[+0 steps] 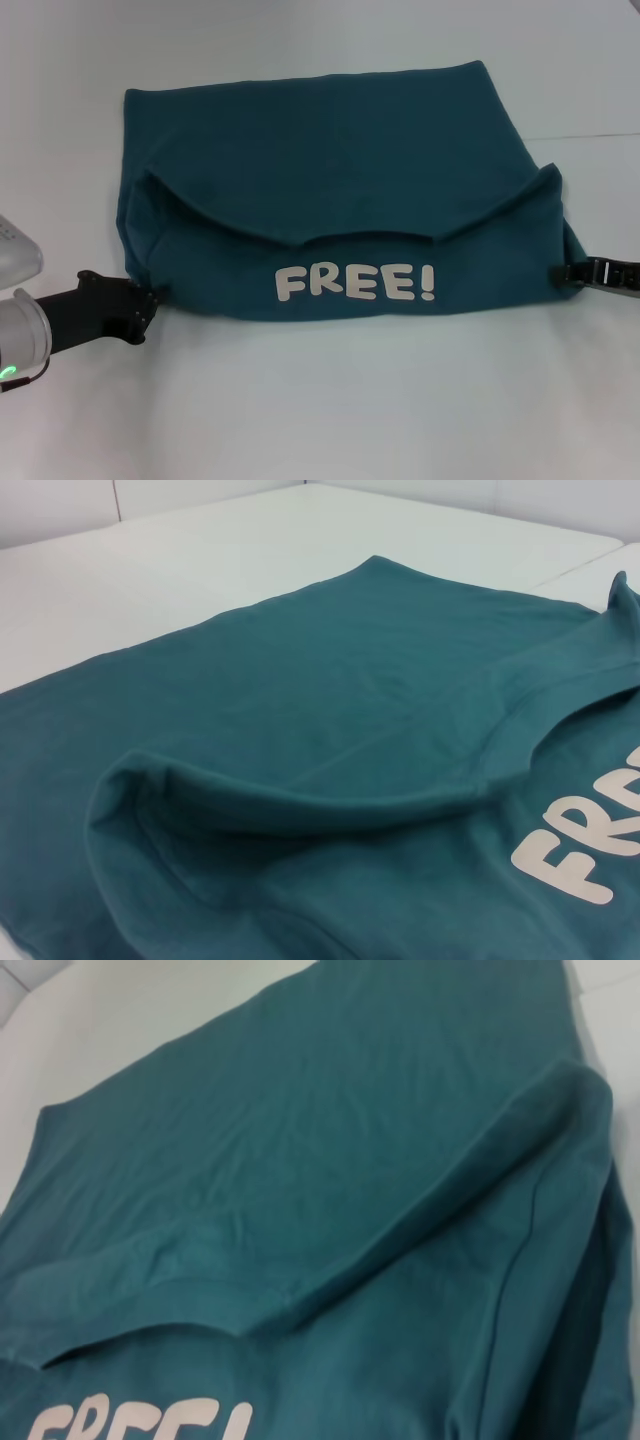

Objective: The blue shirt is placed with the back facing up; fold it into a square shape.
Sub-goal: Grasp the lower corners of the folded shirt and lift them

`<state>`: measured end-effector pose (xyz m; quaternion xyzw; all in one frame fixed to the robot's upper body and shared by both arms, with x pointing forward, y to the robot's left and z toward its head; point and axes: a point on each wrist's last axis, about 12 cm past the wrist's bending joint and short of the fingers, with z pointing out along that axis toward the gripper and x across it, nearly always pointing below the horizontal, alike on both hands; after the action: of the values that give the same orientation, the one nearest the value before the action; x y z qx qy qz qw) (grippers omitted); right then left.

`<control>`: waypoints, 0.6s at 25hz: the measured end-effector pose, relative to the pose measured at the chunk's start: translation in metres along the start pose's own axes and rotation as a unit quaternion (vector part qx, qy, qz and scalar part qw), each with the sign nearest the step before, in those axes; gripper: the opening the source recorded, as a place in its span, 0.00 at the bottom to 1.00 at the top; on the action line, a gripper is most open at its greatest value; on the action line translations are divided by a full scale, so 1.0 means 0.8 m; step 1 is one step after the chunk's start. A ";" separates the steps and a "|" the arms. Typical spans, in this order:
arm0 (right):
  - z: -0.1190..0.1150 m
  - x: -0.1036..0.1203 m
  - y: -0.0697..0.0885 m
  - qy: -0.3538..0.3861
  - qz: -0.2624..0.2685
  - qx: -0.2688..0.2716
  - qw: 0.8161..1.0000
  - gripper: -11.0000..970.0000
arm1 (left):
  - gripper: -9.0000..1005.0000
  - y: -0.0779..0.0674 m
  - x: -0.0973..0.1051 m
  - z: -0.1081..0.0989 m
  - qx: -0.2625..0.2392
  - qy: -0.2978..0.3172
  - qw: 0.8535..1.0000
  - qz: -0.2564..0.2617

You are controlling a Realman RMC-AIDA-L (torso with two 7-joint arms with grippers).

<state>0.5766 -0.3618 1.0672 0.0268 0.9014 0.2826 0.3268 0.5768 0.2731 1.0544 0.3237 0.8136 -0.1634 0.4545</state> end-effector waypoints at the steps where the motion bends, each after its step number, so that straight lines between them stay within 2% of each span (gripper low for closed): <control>1: -0.001 0.001 0.000 -0.001 -0.001 -0.002 1.000 0.38 | 0.01 0.000 0.000 0.000 0.000 0.000 1.000 -0.004; 5: -0.002 0.002 -0.001 -0.004 -0.004 -0.004 1.000 0.19 | 0.01 0.000 0.000 0.000 0.000 0.000 1.000 -0.007; 10: -0.004 0.009 -0.003 -0.010 -0.009 -0.008 1.000 0.04 | 0.01 0.001 0.003 -0.003 -0.001 -0.003 1.000 -0.025; 15: -0.018 0.028 -0.010 -0.039 -0.018 -0.036 0.998 0.04 | 0.01 0.003 0.002 -0.022 0.013 -0.025 0.997 -0.074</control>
<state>0.5512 -0.3704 1.0592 0.0103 0.8778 0.3076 0.3671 0.5668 0.2852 1.0623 0.2641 0.8214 -0.2154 0.4573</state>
